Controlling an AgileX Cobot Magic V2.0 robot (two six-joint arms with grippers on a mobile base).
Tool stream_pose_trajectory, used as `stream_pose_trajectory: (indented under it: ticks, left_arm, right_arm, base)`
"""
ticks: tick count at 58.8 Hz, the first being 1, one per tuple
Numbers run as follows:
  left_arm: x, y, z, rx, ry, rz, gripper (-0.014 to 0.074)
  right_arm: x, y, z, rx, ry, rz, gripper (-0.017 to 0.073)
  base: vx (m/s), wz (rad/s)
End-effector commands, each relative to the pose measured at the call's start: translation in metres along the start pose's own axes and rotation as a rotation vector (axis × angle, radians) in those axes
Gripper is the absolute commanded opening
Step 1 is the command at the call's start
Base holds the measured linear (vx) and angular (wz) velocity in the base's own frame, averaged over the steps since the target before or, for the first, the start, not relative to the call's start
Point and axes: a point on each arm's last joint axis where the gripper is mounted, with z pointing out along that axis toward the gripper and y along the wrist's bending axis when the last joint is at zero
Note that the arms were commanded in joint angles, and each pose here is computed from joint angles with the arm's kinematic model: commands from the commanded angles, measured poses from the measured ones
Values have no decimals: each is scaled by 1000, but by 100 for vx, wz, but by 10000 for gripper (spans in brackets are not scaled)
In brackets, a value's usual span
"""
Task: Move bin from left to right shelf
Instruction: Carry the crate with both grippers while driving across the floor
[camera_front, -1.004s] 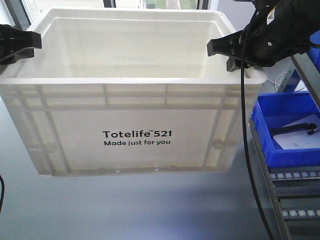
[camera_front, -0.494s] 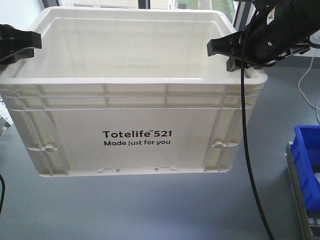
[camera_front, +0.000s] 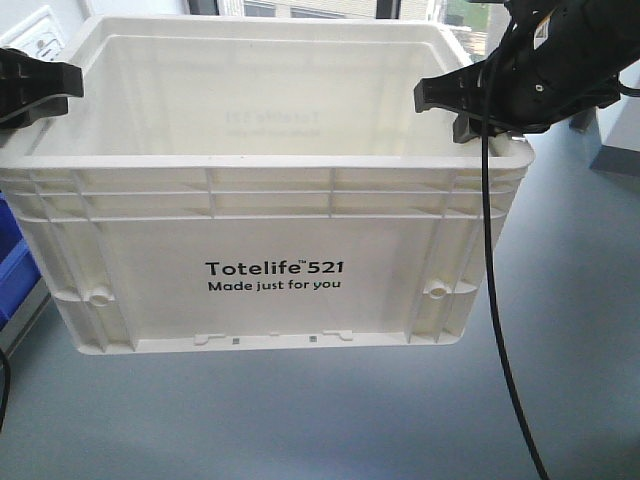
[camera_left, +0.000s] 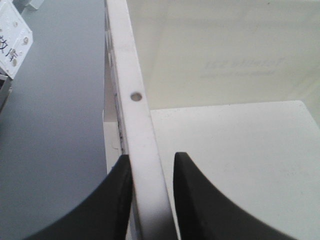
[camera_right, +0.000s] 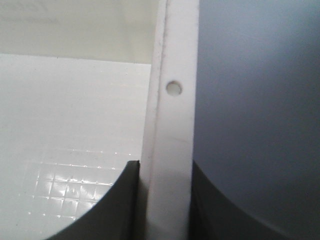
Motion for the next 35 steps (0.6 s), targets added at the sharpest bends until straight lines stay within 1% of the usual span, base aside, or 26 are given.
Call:
stream_pose_trajectory:
  ticks: [1, 35]
  left_arm:
    - [-19, -3, -24, 7, -191, 50, 102]
    - [-19, -3, -24, 7, -191, 50, 102]
  right_arm:
    - [-16, -6, -32, 15, -203, -32, 19]
    - [-16, -6, -32, 15, -203, -32, 19]
  base:
    - [18, 47]
    - [16, 50]
